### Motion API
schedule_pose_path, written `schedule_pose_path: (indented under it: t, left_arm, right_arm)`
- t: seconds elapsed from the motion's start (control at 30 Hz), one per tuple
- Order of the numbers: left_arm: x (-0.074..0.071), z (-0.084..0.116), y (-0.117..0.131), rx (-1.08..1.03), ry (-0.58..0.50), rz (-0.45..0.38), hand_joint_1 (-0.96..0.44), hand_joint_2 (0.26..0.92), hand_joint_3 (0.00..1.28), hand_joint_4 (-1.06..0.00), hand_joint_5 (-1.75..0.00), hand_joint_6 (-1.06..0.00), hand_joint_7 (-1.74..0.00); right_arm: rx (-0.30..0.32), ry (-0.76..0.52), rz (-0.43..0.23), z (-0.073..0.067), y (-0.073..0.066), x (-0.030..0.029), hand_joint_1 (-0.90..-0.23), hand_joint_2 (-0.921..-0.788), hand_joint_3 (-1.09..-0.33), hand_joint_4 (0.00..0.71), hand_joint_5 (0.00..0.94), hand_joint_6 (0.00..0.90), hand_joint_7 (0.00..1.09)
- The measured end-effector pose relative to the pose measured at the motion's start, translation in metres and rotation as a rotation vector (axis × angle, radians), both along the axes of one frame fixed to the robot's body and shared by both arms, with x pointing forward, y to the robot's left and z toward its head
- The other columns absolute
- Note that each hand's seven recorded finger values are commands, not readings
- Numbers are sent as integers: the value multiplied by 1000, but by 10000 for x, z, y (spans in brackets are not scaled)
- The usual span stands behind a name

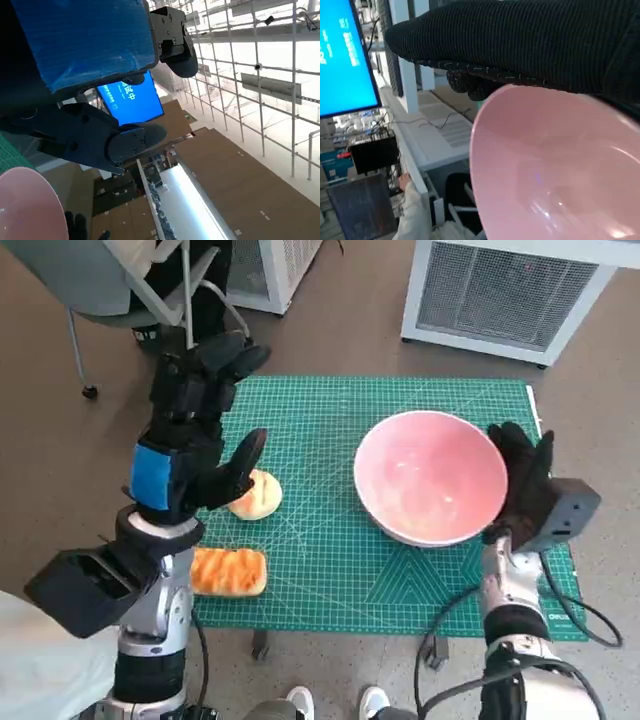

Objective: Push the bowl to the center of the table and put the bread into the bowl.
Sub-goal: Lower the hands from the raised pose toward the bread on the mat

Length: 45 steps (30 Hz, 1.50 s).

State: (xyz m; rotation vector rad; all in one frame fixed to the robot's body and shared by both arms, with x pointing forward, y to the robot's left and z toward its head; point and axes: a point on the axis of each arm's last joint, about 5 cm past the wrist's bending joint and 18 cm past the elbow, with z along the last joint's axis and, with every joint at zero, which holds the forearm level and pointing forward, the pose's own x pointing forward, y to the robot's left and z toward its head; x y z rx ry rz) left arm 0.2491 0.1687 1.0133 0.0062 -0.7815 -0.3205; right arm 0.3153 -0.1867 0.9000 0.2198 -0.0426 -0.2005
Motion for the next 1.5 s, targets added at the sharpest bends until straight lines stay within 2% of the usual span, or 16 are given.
schedule_pose_path:
  t: [0.27, 0.53, 0.73, 0.97, 1.13, 1.27, 1.4, 1.5]
  left_arm:
    - [-27, 7, 13, 0, -4, 14, -325, 842, 580, 1, -793, 1, -903]
    - [-42, -10, 22, 1, 9, 18, -327, 847, 574, 1, -784, 1, -895]
    - [-83, -50, 70, 25, 23, 38, -315, 845, 564, 1, -795, 1, -904]
    - [-188, -53, 224, 153, 16, 110, -303, 829, 544, -18, -791, 1, -917]
    - [-317, -13, 408, 334, 5, 169, -339, 873, 389, -101, -665, -3, -898]
    - [-435, 62, 588, 539, 9, 197, -345, 911, 239, -240, -431, -68, -798]
    - [-519, 171, 734, 721, 29, 200, -363, 919, 135, -391, -189, -249, -567]
    - [-568, 248, 823, 854, 51, 206, -375, 920, 100, -452, -88, -352, -427]
  right_arm:
    - [19, -4, 42, 59, 148, 61, -357, -921, -578, 398, 1, 149, 572]
    - [29, 4, 81, 130, 264, 122, -348, -921, -590, 400, 6, 133, 573]
    - [32, 8, 92, 195, 281, 166, -348, -921, -595, 412, 12, 131, 572]
    - [10, -25, 67, 279, 206, 199, -348, -921, -599, 415, 12, 133, 576]
    - [-70, -166, 33, 438, 135, 226, -349, -921, -589, 414, 10, 126, 602]
    - [-163, -403, 34, 679, 118, 230, -355, -921, -584, 405, 4, 97, 642]
    - [-237, -625, 68, 875, 120, 172, -360, -921, -582, 404, 4, 92, 662]
    - [-283, -768, 106, 972, 117, 83, -365, -921, -581, 407, 5, 94, 669]
